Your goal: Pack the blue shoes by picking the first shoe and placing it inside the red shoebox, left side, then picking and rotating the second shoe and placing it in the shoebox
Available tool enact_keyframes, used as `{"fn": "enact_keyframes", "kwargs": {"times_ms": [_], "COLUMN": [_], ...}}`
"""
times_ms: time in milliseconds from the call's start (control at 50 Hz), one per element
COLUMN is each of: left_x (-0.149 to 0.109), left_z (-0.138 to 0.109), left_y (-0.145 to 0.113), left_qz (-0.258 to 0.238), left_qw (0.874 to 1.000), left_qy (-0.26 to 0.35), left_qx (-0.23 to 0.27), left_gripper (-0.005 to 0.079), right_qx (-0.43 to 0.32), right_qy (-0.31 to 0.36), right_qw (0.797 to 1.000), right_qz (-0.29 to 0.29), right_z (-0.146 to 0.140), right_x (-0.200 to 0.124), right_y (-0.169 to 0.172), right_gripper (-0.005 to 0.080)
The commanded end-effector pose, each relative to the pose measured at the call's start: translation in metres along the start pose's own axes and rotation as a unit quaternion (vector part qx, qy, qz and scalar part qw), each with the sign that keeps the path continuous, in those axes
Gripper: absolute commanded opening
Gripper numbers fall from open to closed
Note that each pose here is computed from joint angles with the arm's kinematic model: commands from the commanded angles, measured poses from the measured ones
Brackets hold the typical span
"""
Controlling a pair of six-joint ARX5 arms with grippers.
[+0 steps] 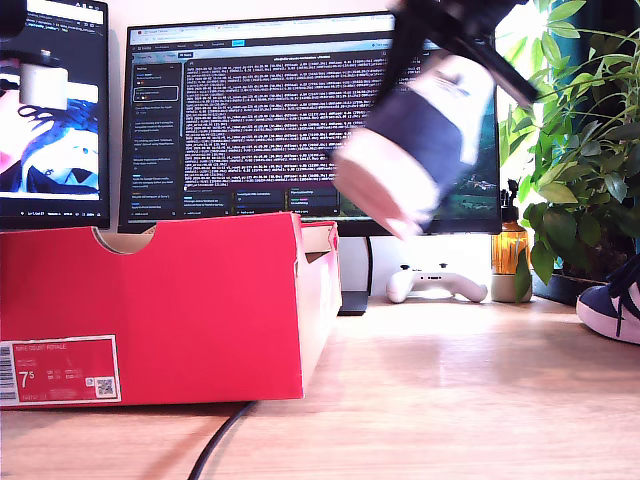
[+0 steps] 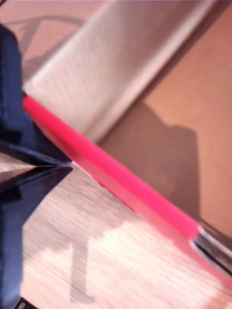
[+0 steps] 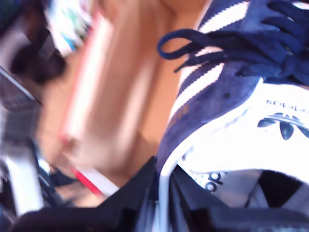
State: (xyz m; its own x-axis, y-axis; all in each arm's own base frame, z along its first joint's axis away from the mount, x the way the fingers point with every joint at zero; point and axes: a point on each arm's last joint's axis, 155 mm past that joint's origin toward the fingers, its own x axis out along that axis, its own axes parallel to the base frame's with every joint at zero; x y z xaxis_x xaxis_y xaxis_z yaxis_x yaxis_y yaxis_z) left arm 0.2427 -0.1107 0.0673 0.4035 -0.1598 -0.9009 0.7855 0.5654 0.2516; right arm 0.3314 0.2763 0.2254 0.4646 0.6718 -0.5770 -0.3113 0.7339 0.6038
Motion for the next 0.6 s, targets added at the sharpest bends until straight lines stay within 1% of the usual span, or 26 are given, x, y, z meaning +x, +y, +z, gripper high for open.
{"fn": "enact_keyframes", "kwargs": {"times_ms": [0, 40, 160, 420, 580], "left_x": [0.002, 0.002, 0.002, 0.002, 0.002], "left_z": [-0.001, 0.0, 0.002, 0.003, 0.002], "left_y": [-0.004, -0.005, -0.006, -0.005, -0.005], "left_qz": [-0.004, -0.004, -0.004, -0.003, -0.003], "left_qw": [1.0, 1.0, 1.0, 1.0, 1.0], "left_qy": [0.001, 0.0, -0.003, -0.004, -0.003], "left_qx": [0.002, 0.004, 0.007, 0.007, 0.007], "left_gripper": [-0.0018, -0.0018, -0.0018, -0.0018, -0.0018], "right_qx": [0.0, 0.014, 0.025, 0.011, -0.003], "right_qy": [-0.024, -0.025, -0.025, -0.014, -0.013], "right_qw": [0.999, 0.999, 0.997, 0.995, 0.993], "right_qz": [0.03, 0.038, 0.063, 0.096, 0.114], "right_z": [0.017, 0.018, 0.02, 0.026, 0.03], "right_x": [0.005, 0.01, 0.024, 0.056, 0.065], "right_y": [0.02, 0.024, 0.041, 0.083, 0.108], "right_gripper": [-0.0013, -0.0013, -0.0013, -0.0013, -0.0013]}}
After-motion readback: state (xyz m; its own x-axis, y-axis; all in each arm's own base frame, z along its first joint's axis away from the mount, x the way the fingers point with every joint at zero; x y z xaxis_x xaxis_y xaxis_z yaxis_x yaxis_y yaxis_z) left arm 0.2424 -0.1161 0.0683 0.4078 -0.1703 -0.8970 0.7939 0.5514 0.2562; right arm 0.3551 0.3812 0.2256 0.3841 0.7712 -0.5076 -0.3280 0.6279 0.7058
